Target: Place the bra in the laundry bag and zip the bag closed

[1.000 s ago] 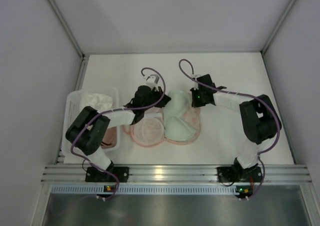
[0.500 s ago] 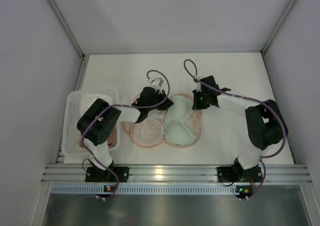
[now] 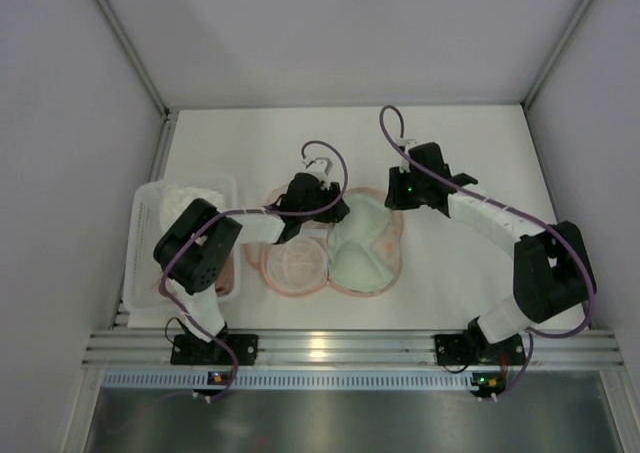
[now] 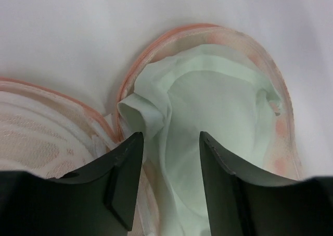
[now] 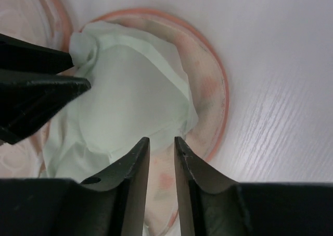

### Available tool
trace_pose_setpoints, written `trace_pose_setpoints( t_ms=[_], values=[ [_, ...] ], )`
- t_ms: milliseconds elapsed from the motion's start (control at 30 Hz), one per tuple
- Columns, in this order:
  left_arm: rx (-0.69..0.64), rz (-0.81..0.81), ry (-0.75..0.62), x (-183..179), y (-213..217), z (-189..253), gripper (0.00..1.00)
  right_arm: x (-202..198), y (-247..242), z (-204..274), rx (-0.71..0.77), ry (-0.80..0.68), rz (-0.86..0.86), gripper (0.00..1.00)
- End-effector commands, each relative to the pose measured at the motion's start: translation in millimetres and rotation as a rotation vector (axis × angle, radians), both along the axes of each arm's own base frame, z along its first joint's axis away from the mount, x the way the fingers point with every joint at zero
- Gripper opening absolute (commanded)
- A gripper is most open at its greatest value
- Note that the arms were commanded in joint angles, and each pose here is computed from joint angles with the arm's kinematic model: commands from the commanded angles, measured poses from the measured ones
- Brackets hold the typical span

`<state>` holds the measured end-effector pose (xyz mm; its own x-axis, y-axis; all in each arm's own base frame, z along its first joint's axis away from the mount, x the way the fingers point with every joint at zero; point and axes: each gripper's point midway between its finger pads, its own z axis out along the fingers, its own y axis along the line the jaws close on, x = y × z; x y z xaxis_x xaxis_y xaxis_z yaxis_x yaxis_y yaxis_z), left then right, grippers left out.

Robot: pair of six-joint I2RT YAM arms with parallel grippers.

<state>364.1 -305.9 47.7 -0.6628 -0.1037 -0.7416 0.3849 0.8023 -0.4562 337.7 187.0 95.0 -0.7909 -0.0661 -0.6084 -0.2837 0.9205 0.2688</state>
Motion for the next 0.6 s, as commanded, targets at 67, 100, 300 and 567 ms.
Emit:
trace_pose_setpoints(
  t_ms=[67,100,300,567],
  values=[
    [0.062,0.09,-0.156,21.6,17.5,75.8,0.57,33.6,24.2,52.1,0.107,-0.18,0.026,0.37],
    [0.064,0.111,-0.171,25.4,19.1,87.6,0.58,36.2,27.8,54.4,0.117,-0.19,0.031,0.38],
    [0.224,0.388,-0.083,26.4,78.6,96.3,0.61,54.4,59.1,73.7,0.311,-0.309,0.024,0.37],
    [0.278,0.637,0.085,0.7,174.1,78.2,0.74,74.1,135.7,32.5,0.163,-0.249,0.107,0.3]
  ],
)
